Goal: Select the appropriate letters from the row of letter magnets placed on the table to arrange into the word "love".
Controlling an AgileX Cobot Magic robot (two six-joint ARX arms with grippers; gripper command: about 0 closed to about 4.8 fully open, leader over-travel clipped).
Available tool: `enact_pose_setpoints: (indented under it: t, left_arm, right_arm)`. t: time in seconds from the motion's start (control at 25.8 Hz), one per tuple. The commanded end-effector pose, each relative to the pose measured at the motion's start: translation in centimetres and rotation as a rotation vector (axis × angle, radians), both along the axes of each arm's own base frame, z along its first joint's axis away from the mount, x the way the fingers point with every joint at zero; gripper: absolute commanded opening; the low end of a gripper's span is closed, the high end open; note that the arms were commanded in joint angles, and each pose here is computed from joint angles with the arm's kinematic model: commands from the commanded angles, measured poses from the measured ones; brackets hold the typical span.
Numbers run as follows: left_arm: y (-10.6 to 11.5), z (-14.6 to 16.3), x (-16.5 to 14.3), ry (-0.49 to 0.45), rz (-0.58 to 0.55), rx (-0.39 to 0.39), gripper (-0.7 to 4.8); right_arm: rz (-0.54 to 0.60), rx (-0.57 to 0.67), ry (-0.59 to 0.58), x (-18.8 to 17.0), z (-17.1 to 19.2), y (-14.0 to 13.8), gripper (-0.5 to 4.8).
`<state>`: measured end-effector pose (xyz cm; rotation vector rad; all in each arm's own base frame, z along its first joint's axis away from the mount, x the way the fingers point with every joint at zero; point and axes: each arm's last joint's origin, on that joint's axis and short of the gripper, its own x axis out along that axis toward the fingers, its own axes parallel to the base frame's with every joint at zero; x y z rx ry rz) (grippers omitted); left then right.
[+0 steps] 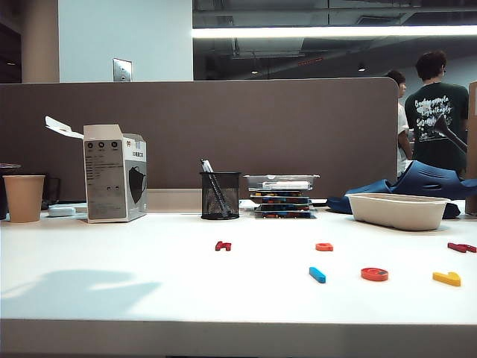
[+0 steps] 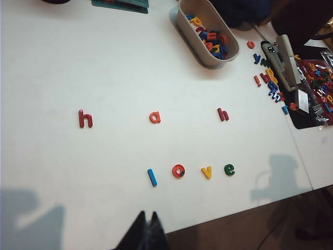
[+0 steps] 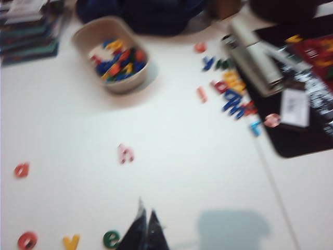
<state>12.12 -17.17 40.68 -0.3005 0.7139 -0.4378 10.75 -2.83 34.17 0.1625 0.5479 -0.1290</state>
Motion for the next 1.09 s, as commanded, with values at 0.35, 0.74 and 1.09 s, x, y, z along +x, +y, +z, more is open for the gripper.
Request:
enact_pose_setpoints:
  t: [0.35,0.74,1.09]
  left_arm:
    - [3.1,1.7,4.6,-0.334,0.152,0.243,-0.06]
    - [14.2,4.0,3.9,-0.446,0.44,0.419,-0.05]
    - [17.3,2.1,-4.2,-0.532,0.55,0.395,-0.05]
  right_arm:
    - [0.171,-0.018,-0.211,-2.2,-3.9,2.4,-0.08]
    - [0.231,0.011,-0.299,-3.2,-7.0,2.8,-0.08]
    - [0.204,0.03,-0.414,-3.6,-9.4,2.8,-0.08]
